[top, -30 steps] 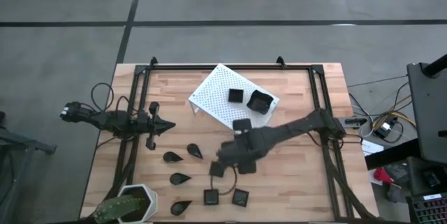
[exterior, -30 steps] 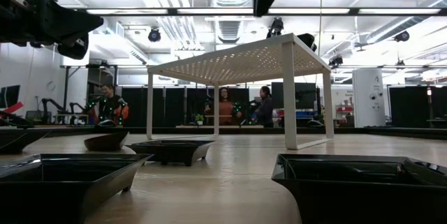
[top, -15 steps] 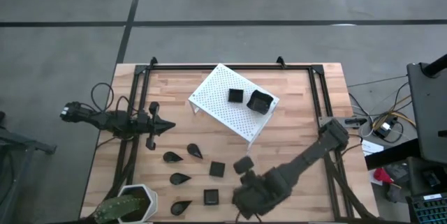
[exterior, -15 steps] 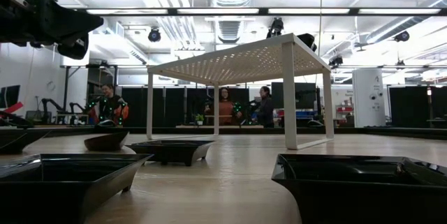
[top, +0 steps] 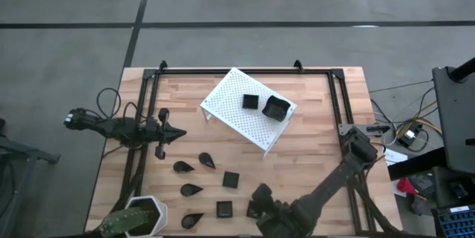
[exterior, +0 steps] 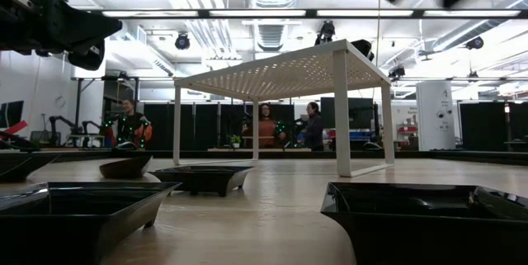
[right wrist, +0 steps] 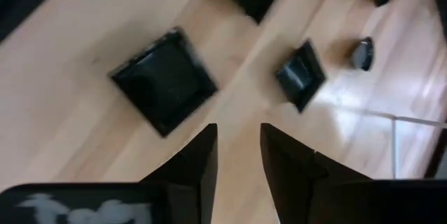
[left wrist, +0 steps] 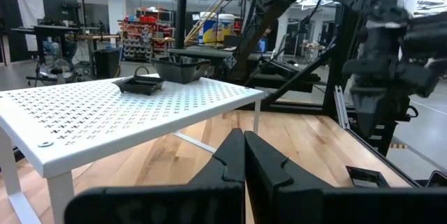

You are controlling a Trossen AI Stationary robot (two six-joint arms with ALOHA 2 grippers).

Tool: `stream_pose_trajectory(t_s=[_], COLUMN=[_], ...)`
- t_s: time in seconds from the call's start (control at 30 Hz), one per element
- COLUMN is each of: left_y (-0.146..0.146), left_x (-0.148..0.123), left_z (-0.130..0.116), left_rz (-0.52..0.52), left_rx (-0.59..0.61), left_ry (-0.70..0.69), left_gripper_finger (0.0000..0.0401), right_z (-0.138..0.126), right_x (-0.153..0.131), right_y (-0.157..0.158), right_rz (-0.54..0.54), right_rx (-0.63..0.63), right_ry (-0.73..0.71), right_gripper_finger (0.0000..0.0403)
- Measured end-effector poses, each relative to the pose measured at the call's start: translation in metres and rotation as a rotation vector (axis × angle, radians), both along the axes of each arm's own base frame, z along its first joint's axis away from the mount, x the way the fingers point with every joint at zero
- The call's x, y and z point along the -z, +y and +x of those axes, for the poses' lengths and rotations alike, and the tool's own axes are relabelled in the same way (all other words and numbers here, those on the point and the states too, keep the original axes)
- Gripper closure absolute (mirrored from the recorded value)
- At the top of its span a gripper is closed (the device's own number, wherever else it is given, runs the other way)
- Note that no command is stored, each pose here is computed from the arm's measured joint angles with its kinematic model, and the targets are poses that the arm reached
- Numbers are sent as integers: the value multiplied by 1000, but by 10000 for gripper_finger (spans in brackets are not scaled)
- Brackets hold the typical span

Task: Pick & Place Mini shaped plates
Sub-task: Stack the square plate on top of the other square plate on the shelf

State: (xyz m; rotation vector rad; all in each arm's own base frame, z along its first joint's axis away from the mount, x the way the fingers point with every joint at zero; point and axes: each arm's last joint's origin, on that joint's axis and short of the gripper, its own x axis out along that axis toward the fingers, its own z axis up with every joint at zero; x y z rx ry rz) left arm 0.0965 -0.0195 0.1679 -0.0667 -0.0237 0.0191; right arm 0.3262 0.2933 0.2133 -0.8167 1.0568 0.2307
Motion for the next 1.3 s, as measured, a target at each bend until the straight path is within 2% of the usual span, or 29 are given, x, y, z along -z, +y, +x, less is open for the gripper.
stream_pose_trajectory(t_s=[0.43,0.67,0.97,1.3], left_y=[0,0,0,0], left_x=[0,0,0,0], left_z=[0,0,0,0], left_rz=[0,0,0,0], left_rx=[-1,0,0,0], left_ry=[1,0,0,1], left_gripper_finger=[401,401,401,401], right_z=[-16,-20,-25,-29], right_x=[36,53,69,83], right_y=[13,17,14,11], right_rz=[38,107,104,62], right_rx=[-26,-37,-41,-108], right_ry=[-26,-56,-54,-56], right_gripper_finger=[311,322,322,321])
